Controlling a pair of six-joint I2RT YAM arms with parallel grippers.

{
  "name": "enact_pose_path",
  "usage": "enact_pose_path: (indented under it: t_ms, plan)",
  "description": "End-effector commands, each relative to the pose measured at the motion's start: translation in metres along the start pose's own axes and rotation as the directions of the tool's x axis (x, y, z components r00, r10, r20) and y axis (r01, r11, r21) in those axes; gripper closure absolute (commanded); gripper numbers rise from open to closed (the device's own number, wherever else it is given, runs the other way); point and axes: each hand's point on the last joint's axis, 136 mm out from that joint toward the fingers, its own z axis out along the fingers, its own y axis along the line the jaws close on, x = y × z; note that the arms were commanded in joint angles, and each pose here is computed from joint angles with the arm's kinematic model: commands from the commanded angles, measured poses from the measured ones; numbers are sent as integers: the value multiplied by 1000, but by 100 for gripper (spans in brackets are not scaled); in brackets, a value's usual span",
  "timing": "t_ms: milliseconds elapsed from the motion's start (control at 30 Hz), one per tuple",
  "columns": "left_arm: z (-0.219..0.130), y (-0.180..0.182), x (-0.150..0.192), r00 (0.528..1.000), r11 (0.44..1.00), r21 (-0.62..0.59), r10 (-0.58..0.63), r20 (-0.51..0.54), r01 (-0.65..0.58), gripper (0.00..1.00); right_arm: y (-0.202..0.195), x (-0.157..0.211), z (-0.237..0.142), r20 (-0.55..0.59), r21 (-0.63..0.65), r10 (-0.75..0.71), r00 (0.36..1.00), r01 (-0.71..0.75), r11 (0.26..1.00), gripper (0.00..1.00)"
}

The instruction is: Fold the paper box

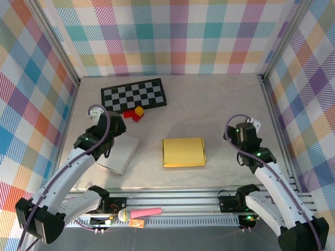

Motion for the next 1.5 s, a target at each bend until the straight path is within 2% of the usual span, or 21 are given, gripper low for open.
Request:
enact_pose_path:
  t_ms: [0, 67, 133, 200, 300, 400, 533, 667, 767, 833, 933, 1000, 1200, 1333, 1400, 1467]
  plan:
    - [13, 27, -2, 995, 999, -31, 45, 88, -42, 0, 5, -34, 18, 218, 17, -114, 969, 113, 993, 1]
    - [24, 45, -2, 990, 996, -82, 30, 139, -18, 0, 7, -30, 35, 214, 8, -145, 966, 147, 989, 1]
    - [41, 52, 2, 991, 996, -89, 16, 135, -4, 0, 9, -20, 55, 150, -11, -160, 976, 164, 986, 1]
    - [63, 52, 13, 997, 998, -59, 36, 62, -32, 0, 15, -10, 76, 82, -33, -202, 976, 205, 978, 1]
    - [95, 48, 37, 995, 995, -33, 90, -46, -92, 0, 23, -4, 96, 83, -67, -221, 972, 226, 972, 1]
    - [113, 43, 46, 997, 997, -6, 78, -28, -79, 0, 24, -2, 111, 84, -93, -210, 974, 217, 972, 1]
    - [130, 43, 44, 999, 1000, 17, 15, 45, -15, 0, 36, -23, 119, 192, -170, -178, 965, 211, 963, 1]
    - [145, 30, 37, 996, 996, 66, 63, 62, -67, 0, 45, -33, 131, 245, -220, -190, 951, 246, 944, 1]
    - [154, 20, 27, 990, 989, 104, 89, 107, -100, 0, 48, -20, 138, 246, -278, -186, 951, 253, 927, 1]
    - [161, 14, 20, 986, 986, 122, 101, 131, -117, 0, 48, -18, 137, 293, -281, -173, 940, 257, 925, 1]
    - [171, 10, 19, 985, 980, 131, 136, 102, -149, 0, 41, -18, 136, 291, -252, -158, 943, 235, 939, 1]
    - [169, 8, 21, 985, 975, 161, 137, 106, -153, 0, 37, -19, 137, 291, -234, -149, 945, 222, 946, 1]
    - [140, 8, 19, 965, 963, 214, 108, 240, -161, 0, 34, -19, 136, 291, -218, -143, 946, 211, 953, 1]
    - [144, 1, 22, 975, 956, 252, 98, 198, -147, 0, 33, -20, 137, 291, -216, -142, 946, 210, 954, 1]
    - [145, -3, 14, 980, 958, 279, 12, 197, -68, 0, 33, -20, 137, 291, -216, -142, 946, 210, 954, 1]
    - [141, -14, 4, 979, 950, 301, 27, 201, -88, 0, 33, -19, 137, 290, -216, -143, 946, 210, 954, 1]
